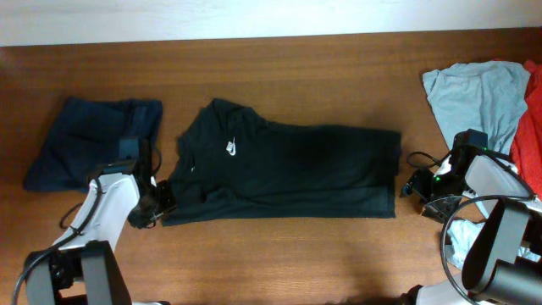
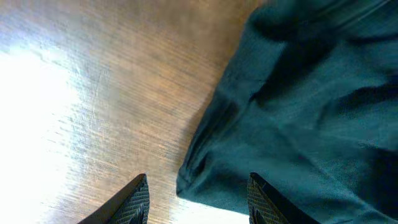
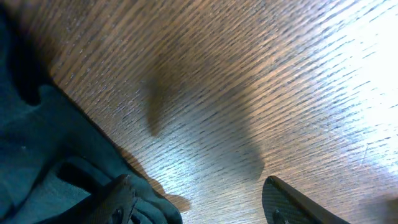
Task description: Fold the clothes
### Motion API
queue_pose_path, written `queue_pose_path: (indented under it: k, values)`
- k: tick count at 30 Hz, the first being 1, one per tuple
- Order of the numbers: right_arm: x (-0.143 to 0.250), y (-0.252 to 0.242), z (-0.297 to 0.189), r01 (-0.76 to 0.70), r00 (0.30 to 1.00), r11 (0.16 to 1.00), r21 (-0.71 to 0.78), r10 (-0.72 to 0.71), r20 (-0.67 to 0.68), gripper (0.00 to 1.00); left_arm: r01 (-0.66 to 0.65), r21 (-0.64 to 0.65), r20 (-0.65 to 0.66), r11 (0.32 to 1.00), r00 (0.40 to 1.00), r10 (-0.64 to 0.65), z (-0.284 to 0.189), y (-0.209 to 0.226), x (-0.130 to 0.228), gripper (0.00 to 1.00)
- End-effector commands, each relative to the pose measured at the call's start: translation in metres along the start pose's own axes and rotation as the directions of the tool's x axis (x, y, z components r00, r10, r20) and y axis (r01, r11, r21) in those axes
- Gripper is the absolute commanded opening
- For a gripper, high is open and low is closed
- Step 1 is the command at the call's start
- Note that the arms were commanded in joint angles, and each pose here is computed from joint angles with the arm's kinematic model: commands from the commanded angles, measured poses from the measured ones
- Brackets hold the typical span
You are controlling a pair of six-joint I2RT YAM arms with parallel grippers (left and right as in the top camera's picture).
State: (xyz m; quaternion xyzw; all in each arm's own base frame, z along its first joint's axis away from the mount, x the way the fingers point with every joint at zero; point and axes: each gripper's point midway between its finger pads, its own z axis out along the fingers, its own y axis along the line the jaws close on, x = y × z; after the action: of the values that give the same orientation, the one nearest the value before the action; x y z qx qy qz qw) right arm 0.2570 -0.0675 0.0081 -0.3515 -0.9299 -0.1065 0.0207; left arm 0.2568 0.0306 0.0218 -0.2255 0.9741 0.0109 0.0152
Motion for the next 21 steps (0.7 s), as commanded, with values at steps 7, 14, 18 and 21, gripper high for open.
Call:
queue_pose_path:
  k: [7, 14, 18, 21]
  values:
    - [-0.005, 0.019, -0.011, 0.054, 0.998, 0.993, -0.100, -0.052, 0.019, 0.66, -0.205, 0.235, 0.151, 0.950, 0.973, 0.173, -0.033, -0.052, -0.030, 0.22]
    - [-0.007, 0.020, -0.011, 0.057, 0.998, 0.993, -0.106, -0.054, 0.028, 0.71, -0.533, 0.223, 0.233, 0.816, 0.842, 0.487, -0.036, -0.089, -0.016, 0.37]
    - [-0.007, 0.020, -0.011, 0.058, 0.998, 0.993, -0.106, -0.055, 0.029, 0.72, -0.653, 0.200, 0.262, 0.730, 0.754, 0.603, -0.036, -0.107, -0.007, 0.46]
    - [-0.008, 0.020, -0.011, 0.058, 0.998, 0.993, -0.107, -0.055, 0.031, 0.72, -0.708, 0.163, 0.273, 0.687, 0.702, 0.658, -0.033, -0.112, -0.007, 0.48]
